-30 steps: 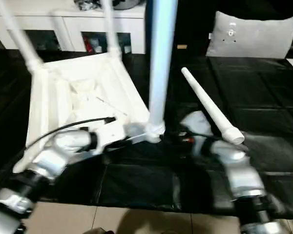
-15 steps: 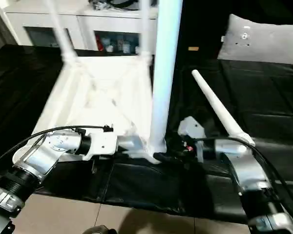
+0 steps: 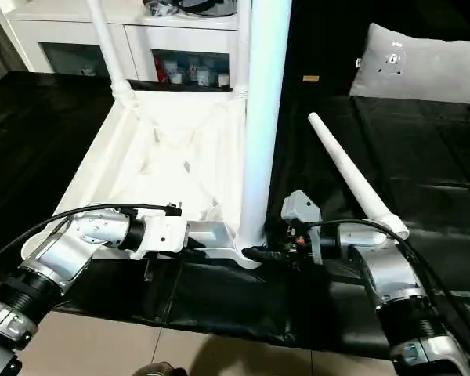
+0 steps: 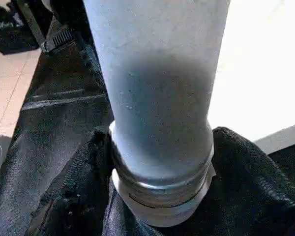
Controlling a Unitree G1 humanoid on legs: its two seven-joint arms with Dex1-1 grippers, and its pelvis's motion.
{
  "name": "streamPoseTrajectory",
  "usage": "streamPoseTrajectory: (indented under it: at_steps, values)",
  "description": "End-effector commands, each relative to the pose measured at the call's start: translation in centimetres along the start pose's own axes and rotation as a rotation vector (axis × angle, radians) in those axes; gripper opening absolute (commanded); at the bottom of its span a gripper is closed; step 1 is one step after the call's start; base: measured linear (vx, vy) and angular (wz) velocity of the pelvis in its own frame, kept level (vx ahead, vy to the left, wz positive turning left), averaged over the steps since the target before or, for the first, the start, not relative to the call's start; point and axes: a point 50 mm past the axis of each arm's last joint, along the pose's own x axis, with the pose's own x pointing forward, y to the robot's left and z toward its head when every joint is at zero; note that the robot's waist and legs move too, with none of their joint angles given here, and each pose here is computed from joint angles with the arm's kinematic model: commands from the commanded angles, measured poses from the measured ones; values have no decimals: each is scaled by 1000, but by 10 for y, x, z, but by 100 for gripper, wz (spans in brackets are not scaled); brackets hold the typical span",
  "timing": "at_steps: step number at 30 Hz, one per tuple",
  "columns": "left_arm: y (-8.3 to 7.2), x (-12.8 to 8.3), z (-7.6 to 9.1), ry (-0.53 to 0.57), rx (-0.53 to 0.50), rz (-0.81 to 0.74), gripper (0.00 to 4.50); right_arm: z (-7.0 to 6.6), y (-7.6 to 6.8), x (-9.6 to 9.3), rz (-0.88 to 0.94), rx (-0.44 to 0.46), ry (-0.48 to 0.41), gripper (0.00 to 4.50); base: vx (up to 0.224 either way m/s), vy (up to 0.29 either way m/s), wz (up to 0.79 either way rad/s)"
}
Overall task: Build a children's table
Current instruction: Rotate leg to tighten
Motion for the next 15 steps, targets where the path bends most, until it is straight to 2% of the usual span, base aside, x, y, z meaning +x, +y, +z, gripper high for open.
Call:
streamPoseTrajectory:
  at_steps: [1, 4, 6, 7, 9, 10, 12, 13, 15]
  values:
    - [-14, 11, -2, 26, -15, -71, 0, 2, 10, 12, 27, 28, -54, 274, 0, 0, 0]
    - [-12, 13, -3, 23, -111, 10, 0, -2, 14, 22, -36, 59, -63, 274, 0, 0, 0]
    - [-8, 16, -1, 32, -165, 98, 0, -6, 13, 32, -151, 62, -51, 273, 0, 0, 0]
    - [0, 23, 3, 31, -265, 233, 0, -7, 9, 45, -304, 147, -73, 273, 0, 0, 0]
    - [4, 26, 5, 24, -308, 280, 0, -6, 8, 50, -346, 183, -93, 272, -28, 2, -3]
    - [9, 33, 13, 1, -362, 343, 0, -2, 7, 61, -417, 253, -135, 272, -63, 17, -9]
    - [13, 41, 20, -20, -396, 401, 0, 1, 6, 71, -478, 317, -161, 272, -56, 23, -10]
    - [14, 46, 25, -30, -418, 414, 0, 1, 5, 75, -520, 335, -150, 272, 0, 0, 0]
    - [15, 52, 30, -37, -434, 426, 0, 1, 2, 78, -580, 307, -108, 272, 0, 0, 0]
